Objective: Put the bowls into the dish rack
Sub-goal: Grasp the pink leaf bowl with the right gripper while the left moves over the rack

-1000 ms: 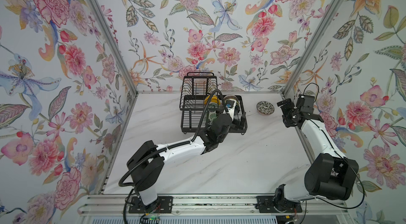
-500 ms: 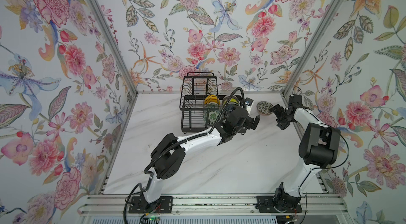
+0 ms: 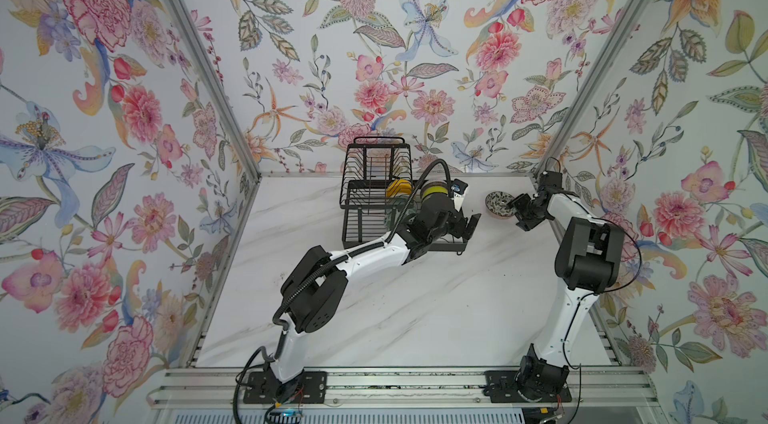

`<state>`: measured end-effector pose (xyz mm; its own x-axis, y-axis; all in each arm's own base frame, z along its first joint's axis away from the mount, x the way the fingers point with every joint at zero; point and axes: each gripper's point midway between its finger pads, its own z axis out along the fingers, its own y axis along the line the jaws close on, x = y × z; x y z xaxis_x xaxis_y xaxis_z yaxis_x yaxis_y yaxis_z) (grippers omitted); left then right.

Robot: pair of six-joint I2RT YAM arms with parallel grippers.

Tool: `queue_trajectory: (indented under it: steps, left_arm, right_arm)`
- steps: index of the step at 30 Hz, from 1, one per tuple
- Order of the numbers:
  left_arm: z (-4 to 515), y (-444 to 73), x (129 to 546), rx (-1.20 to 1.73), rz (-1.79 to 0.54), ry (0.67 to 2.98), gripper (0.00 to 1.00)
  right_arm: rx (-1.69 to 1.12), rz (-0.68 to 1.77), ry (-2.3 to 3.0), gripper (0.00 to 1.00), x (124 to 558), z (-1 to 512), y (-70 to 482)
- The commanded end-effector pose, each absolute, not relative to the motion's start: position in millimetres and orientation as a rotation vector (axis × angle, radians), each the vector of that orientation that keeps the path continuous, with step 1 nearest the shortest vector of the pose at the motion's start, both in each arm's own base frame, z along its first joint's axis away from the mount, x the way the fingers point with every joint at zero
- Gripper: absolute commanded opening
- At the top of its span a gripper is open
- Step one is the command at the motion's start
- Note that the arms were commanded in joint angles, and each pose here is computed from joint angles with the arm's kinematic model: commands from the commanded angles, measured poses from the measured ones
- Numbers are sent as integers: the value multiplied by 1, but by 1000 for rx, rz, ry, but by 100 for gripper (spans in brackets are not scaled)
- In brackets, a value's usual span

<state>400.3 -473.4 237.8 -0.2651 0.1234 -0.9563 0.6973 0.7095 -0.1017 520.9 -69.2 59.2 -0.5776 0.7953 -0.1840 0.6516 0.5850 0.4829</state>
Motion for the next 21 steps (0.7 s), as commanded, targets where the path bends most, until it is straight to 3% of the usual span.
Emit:
queue_trajectory:
  steps: [1, 11, 21]
  left_arm:
    - [256, -466, 407, 615, -677, 1747, 99]
    - [256, -458, 411, 626, -658, 1744, 99]
    - [251, -451, 402, 628, -714, 1764, 99]
  right_arm:
    - [1195, 482, 2466, 60, 522, 48, -72]
    - [1187, 426, 2482, 42, 529, 38, -72]
    - [1173, 474, 2473, 6, 529, 37, -58]
